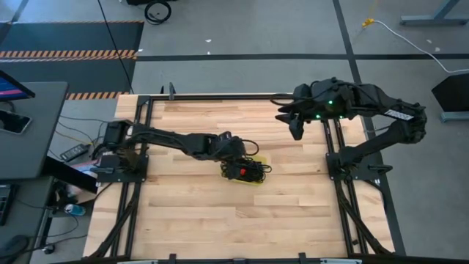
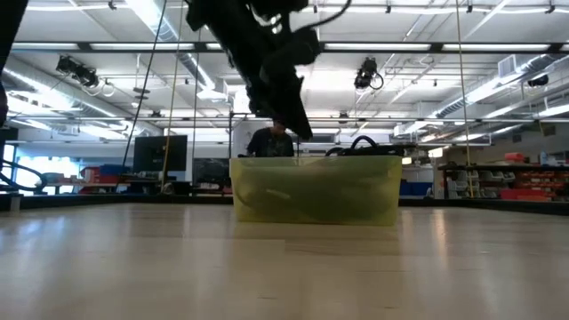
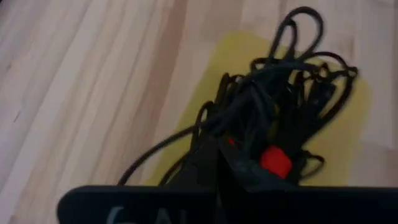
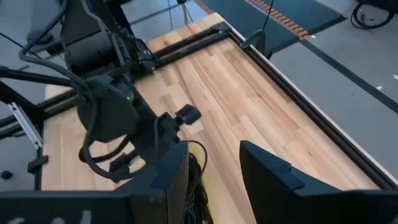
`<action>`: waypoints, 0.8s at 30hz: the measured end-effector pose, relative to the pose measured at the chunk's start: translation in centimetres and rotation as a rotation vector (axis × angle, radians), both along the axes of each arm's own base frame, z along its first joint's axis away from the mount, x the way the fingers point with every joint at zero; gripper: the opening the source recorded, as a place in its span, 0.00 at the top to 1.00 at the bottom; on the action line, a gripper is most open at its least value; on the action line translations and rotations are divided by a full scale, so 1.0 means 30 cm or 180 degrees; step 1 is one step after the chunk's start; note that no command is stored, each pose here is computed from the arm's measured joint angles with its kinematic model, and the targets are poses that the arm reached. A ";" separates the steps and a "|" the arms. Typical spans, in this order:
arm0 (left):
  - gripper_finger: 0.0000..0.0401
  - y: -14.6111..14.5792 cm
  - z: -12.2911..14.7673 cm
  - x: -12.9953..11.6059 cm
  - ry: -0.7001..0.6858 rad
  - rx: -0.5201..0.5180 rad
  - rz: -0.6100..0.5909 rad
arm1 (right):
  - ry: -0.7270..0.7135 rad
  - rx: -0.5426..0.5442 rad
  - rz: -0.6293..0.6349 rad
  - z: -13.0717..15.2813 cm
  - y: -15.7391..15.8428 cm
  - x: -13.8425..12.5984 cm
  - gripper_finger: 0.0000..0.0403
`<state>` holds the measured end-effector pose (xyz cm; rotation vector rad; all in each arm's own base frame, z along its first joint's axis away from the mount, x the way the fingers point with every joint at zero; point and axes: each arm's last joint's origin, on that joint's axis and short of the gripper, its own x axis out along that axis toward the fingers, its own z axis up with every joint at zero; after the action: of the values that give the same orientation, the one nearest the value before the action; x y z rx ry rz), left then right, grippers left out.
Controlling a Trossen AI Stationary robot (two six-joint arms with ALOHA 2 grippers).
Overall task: Pick and place USB-C Cables
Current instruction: Put the black charger cable into the yellow bin
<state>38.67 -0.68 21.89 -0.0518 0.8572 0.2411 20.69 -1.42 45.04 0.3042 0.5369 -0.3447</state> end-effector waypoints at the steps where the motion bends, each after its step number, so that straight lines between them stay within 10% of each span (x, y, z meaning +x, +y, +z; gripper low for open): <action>1: 0.99 0.005 -0.011 0.005 0.0023 -0.0002 0.0011 | 0.0024 -0.0001 0.0001 -0.005 0.000 0.009 0.63; 17: 1.00 -0.119 -0.200 0.037 0.0524 -0.0635 -0.0213 | 0.0263 -0.0006 0.0031 -0.040 -0.001 0.048 0.63; 24: 1.00 -0.082 -0.139 0.036 0.0496 -0.0319 -0.0113 | 0.0299 -0.0014 0.0039 -0.042 -0.001 0.046 0.63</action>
<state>39.75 -3.14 17.73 -0.1123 1.0242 0.1704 22.08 -1.45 43.78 0.2812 0.6298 -0.3494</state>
